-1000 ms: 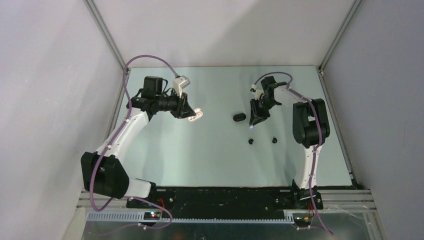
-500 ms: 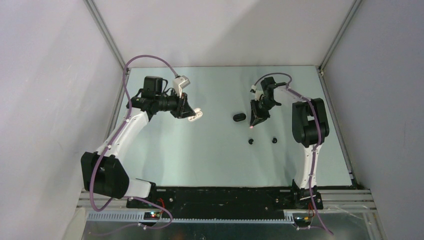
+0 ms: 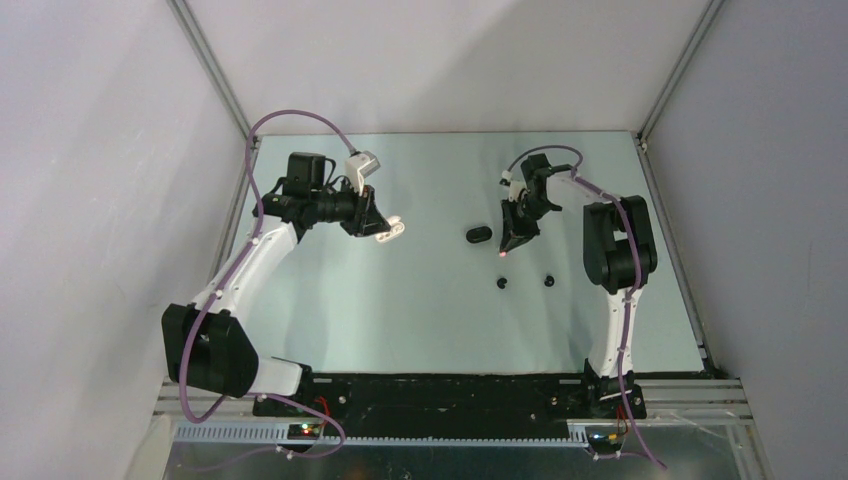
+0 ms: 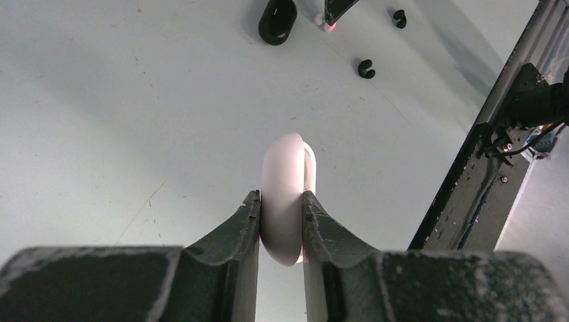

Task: Insert the wireless bluetooth earbuds into the charging case
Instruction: Pick up the earbud from the center of the board, then place the earbud in the charging case.

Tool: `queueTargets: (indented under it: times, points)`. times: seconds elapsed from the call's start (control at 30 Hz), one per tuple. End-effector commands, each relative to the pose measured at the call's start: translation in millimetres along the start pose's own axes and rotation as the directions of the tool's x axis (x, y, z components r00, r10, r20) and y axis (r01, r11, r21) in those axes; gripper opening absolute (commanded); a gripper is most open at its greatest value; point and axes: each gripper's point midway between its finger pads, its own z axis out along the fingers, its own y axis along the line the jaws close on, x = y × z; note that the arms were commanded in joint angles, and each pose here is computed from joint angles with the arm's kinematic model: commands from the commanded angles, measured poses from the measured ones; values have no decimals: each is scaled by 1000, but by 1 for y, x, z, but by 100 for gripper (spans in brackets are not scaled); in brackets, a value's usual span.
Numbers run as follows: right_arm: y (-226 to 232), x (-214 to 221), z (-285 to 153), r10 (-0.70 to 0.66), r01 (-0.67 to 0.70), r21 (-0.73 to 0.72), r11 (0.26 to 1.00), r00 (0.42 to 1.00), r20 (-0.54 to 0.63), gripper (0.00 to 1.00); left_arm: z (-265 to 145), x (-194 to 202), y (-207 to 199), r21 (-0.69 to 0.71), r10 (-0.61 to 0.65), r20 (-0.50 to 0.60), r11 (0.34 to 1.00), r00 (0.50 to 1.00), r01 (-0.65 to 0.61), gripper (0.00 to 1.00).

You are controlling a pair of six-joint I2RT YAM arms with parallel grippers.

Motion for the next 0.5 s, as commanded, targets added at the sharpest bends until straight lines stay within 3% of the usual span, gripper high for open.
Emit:
queueTargets:
  times: [0.0,0.03,0.17,0.3,0.37,0.47]
  points:
    - [0,-16,-10,-53,52,22,998,998,44,6,-6,-10,0,-7,45,30,999,999,-45,0]
    - [0,-17,-11,-56,55,22,998,997,45,0,-6,-10,0,-6,46,31,999,998,-46,0]
    - [7,-21,-27,-105,105,-4,994,992,73,0,-6,-12,-1,-3,49,33,999,998,-49,0]
    - [31,-22,-55,-240,253,-110,961,963,121,0,-4,-15,-1,10,52,37,999,998,-52,0]
    - [48,-23,-72,-340,364,-150,919,926,161,0,-2,-19,-1,13,64,40,998,997,-64,0]
    - [80,-21,-105,-547,595,-163,787,796,260,0,4,-26,-2,20,93,43,995,995,-94,0]
